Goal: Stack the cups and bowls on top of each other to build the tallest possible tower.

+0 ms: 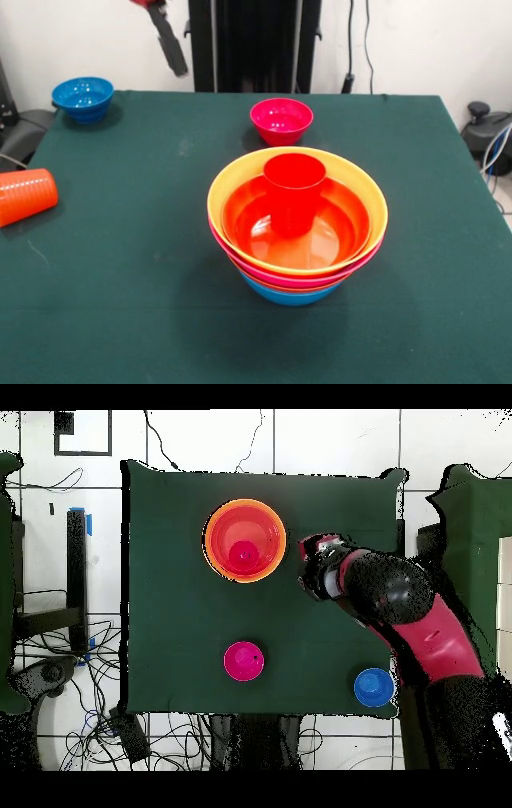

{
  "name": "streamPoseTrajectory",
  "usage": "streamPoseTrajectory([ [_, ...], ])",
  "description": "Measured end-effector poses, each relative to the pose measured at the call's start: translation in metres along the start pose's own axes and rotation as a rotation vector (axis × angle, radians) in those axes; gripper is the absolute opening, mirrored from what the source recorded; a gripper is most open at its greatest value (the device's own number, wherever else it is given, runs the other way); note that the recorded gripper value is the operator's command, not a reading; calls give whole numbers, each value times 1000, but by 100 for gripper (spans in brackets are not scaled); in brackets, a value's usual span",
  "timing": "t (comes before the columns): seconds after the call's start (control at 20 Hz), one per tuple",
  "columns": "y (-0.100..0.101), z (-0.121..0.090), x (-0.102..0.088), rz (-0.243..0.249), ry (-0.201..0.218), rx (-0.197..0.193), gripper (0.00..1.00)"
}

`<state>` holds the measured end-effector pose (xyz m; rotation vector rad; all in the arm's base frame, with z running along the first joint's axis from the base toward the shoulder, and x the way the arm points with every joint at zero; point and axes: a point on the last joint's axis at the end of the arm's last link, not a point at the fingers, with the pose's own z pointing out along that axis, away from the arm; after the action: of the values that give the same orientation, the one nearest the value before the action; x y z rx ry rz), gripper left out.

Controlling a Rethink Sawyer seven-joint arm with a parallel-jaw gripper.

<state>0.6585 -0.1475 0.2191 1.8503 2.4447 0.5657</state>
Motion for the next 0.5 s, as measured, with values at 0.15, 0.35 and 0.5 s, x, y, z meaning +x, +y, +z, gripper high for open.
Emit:
streamPoseTrajectory([
  [0.15, -3, -17, 0, 1, -36, -2, 100],
  [0.35, -14, -43, 7, 5, -94, 10, 100],
  [0.5, -26, -61, 17, 12, -137, 25, 100],
])
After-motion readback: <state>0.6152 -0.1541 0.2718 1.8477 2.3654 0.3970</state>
